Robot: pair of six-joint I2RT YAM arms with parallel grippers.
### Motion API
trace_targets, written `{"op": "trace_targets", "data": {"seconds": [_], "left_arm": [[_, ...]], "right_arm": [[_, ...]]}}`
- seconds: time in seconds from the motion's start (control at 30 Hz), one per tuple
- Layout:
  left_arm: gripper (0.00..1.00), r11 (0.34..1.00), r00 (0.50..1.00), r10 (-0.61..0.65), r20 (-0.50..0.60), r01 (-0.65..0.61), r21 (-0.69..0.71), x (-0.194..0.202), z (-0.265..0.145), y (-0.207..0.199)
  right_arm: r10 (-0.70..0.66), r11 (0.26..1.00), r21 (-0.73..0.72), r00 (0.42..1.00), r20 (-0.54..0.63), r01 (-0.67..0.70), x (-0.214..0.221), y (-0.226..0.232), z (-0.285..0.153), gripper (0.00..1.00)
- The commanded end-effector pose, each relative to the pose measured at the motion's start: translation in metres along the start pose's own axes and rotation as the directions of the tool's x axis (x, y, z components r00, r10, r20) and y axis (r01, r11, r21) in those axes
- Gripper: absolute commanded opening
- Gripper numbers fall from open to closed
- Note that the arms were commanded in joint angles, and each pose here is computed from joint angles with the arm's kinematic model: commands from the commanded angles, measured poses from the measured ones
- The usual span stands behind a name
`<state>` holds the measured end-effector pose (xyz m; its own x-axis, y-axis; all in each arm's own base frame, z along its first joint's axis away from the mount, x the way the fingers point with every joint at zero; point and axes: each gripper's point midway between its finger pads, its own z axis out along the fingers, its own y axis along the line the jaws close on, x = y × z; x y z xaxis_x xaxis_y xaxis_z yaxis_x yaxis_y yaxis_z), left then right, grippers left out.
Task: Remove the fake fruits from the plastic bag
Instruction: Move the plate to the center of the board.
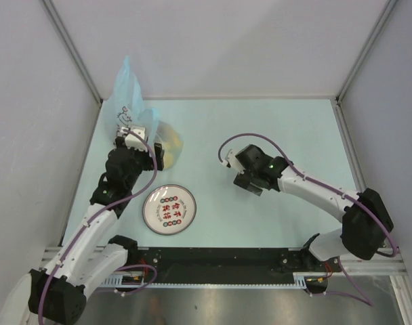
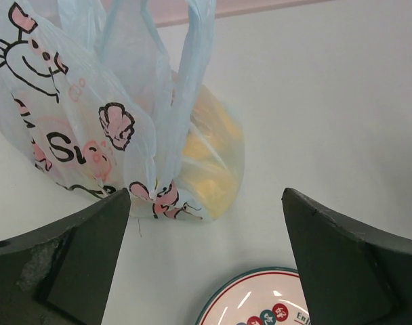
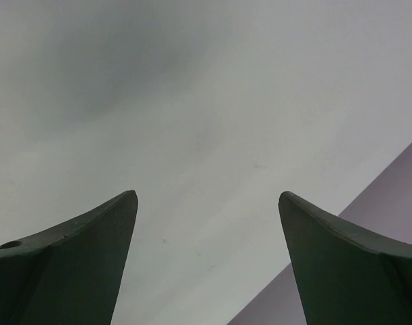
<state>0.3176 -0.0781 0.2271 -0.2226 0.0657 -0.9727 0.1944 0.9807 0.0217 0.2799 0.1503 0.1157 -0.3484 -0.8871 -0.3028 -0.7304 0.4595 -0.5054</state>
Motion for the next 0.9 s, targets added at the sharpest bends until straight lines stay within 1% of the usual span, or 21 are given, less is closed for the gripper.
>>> {"op": "trace_targets", "data": {"seconds": [0.0, 0.03, 0.1, 0.17, 0.2, 0.23, 0.27, 0.3, 0.37, 0.4, 0.43, 0.5, 0.53, 0.6, 0.63, 0.7, 0.73, 0.77, 0.8, 0.83, 0.87], "left_arm": [[1.00, 0.999, 0.999, -0.040, 0.014, 0.041, -0.012, -0.007, -0.003, 0.000], [1.00, 0.999, 0.999, -0.048, -0.001, 0.048, -0.011, -0.006, -0.003, -0.001], [1.00, 0.998, 0.998, -0.067, -0.007, 0.067, -0.012, -0.011, -0.002, -0.002], [1.00, 0.997, 0.997, -0.077, -0.028, 0.077, -0.015, -0.010, -0.002, -0.002], [1.00, 0.996, 0.996, -0.083, -0.023, 0.083, -0.015, -0.016, -0.002, -0.003], [1.00, 0.996, 0.996, -0.084, -0.042, 0.083, -0.021, -0.013, -0.002, -0.002], [1.00, 0.996, 0.995, -0.088, -0.041, 0.086, -0.038, -0.016, -0.002, 0.000], [1.00, 0.993, 0.994, -0.105, -0.034, 0.103, -0.052, -0.022, -0.003, 0.002], [1.00, 0.988, 0.991, -0.128, -0.043, 0.124, -0.096, -0.023, -0.005, 0.008], [1.00, 0.986, 0.990, -0.136, -0.036, 0.132, -0.100, -0.027, -0.006, 0.009], [1.00, 0.985, 0.989, -0.139, -0.050, 0.133, -0.105, -0.024, -0.006, 0.009], [1.00, 0.986, 0.988, -0.139, -0.063, 0.133, -0.098, -0.023, -0.006, 0.007], [1.00, 0.987, 0.987, -0.137, -0.085, 0.129, -0.094, -0.018, -0.004, 0.006], [1.00, 0.988, 0.986, -0.137, -0.095, 0.128, -0.092, -0.018, -0.003, 0.005], [1.00, 0.988, 0.986, -0.134, -0.101, 0.125, -0.089, -0.017, -0.002, 0.005], [1.00, 0.989, 0.986, -0.124, -0.107, 0.115, -0.089, -0.016, 0.000, 0.005], [1.00, 0.989, 0.986, -0.121, -0.111, 0.111, -0.097, -0.015, 0.001, 0.006], [1.00, 0.989, 0.986, -0.121, -0.115, 0.109, -0.101, -0.015, 0.002, 0.008], [1.00, 0.987, 0.985, -0.127, -0.120, 0.113, -0.113, -0.013, 0.003, 0.012], [1.00, 0.987, 0.983, -0.131, -0.128, 0.117, -0.112, -0.011, 0.003, 0.013], [1.00, 0.986, 0.982, -0.135, -0.133, 0.119, -0.119, -0.010, 0.003, 0.015]], "right_arm": [[0.075, 0.997, 0.013, 0.984, 0.164, -0.078, -0.071, -0.008, -0.015, 0.95], [0.054, 0.998, -0.020, 0.988, 0.142, -0.052, -0.077, 0.001, -0.007, 0.96], [0.069, 0.994, -0.097, 0.978, 0.196, -0.051, -0.104, 0.010, -0.013, 0.98], [0.119, 0.982, -0.170, 0.970, 0.210, -0.084, -0.120, 0.023, -0.005, 0.99], [0.147, 0.975, -0.197, 0.963, 0.225, -0.102, -0.130, 0.024, -0.005, 1.00], [0.192, 0.962, -0.238, 0.955, 0.225, -0.137, -0.136, 0.031, -0.001, 1.00], [0.204, 0.954, -0.259, 0.958, 0.201, -0.149, -0.137, 0.039, 0.011, 0.99], [0.217, 0.949, -0.273, 0.955, 0.204, -0.158, -0.143, 0.041, 0.015, 1.00], [0.240, 0.933, -0.320, 0.947, 0.213, -0.164, -0.155, 0.050, 0.024, 0.98], [0.235, 0.924, -0.348, 0.953, 0.190, -0.158, -0.155, 0.061, 0.036, 0.97], [0.249, 0.901, -0.408, 0.946, 0.210, -0.147, -0.167, 0.068, 0.034, 0.95], [0.264, 0.869, -0.468, 0.951, 0.162, -0.162, -0.168, 0.081, 0.052, 0.90], [0.278, 0.838, -0.522, 0.947, 0.159, -0.158, -0.175, 0.089, 0.051, 0.88], [0.326, 0.787, -0.582, 0.939, 0.111, -0.205, -0.176, 0.096, 0.060, 0.84], [0.343, 0.737, -0.642, 0.936, 0.084, -0.212, -0.177, 0.109, 0.064, 0.83], [0.387, 0.690, -0.685, 0.919, 0.075, -0.235, -0.188, 0.111, 0.062, 0.82], [0.393, 0.643, -0.731, 0.918, 0.058, -0.229, -0.191, 0.122, 0.061, 0.82], [0.409, 0.617, -0.754, 0.910, 0.064, -0.225, -0.201, 0.121, 0.056, 0.81], [0.430, 0.576, -0.782, 0.902, 0.043, -0.238, -0.206, 0.124, 0.053, 0.81], [0.437, 0.504, -0.836, 0.899, 0.032, -0.216, -0.211, 0.133, 0.042, 0.80], [0.442, 0.470, -0.857, 0.897, 0.021, -0.211, -0.214, 0.138, 0.040, 0.79]]}}
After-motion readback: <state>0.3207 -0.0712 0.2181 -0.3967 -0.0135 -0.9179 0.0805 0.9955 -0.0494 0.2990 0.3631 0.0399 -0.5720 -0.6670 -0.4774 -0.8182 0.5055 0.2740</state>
